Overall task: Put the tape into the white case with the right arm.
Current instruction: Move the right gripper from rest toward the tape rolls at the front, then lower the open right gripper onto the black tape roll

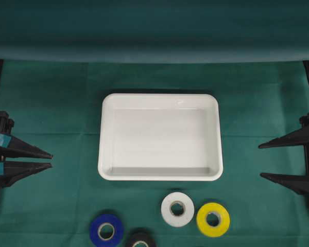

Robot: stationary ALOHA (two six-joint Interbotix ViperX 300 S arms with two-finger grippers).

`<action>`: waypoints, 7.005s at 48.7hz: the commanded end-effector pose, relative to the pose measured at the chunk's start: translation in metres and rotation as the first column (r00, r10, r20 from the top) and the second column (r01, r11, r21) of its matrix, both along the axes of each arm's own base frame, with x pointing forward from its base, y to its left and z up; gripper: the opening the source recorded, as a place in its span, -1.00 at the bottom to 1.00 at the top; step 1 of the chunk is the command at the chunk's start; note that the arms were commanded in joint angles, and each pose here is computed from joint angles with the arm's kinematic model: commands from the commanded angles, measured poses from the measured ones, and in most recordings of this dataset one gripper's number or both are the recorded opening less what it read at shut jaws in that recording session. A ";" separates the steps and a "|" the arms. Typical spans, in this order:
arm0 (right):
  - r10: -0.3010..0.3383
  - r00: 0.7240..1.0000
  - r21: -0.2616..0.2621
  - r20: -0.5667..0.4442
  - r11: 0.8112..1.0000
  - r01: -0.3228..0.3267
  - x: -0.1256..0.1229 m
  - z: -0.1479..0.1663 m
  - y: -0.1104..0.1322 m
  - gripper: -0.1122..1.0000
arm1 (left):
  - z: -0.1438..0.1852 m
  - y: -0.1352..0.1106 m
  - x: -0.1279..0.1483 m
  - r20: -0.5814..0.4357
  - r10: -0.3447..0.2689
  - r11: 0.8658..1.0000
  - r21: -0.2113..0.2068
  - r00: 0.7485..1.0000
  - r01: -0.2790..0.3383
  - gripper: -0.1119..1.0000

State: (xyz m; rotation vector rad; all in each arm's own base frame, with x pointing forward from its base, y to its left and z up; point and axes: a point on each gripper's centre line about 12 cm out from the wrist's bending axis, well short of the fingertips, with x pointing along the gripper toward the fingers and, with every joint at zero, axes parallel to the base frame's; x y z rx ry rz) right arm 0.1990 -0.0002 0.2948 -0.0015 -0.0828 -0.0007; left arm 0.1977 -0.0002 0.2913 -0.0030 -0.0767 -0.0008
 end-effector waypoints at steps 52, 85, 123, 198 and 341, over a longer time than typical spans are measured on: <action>-0.016 0.995 -0.025 -0.098 1.000 0.014 -0.007 -0.025 -0.003 -0.16 | -0.076 -0.001 -0.048 -0.230 -0.011 1.000 -0.015 0.973 0.007 -0.80; -0.029 0.879 -0.020 -0.477 1.000 0.022 -0.020 -0.070 -0.005 0.68 | -0.104 -0.001 -0.059 -0.270 -0.010 1.000 -0.022 0.963 0.004 -0.80; 0.209 0.828 -0.024 -0.521 0.965 -0.259 -0.035 -0.094 0.043 0.57 | -0.106 0.003 -0.059 -0.274 0.015 0.999 -0.024 0.962 -0.022 -0.80; 0.219 0.790 -0.021 -0.572 0.960 -0.281 0.122 -0.110 0.088 0.50 | -0.106 0.003 -0.060 -0.268 0.017 0.999 -0.033 0.963 -0.027 -0.80; 0.178 0.617 0.021 -0.766 0.967 -0.253 0.256 -0.181 0.137 -0.80 | -0.113 0.002 -0.066 -0.240 0.009 0.998 -0.065 0.971 -0.025 -0.80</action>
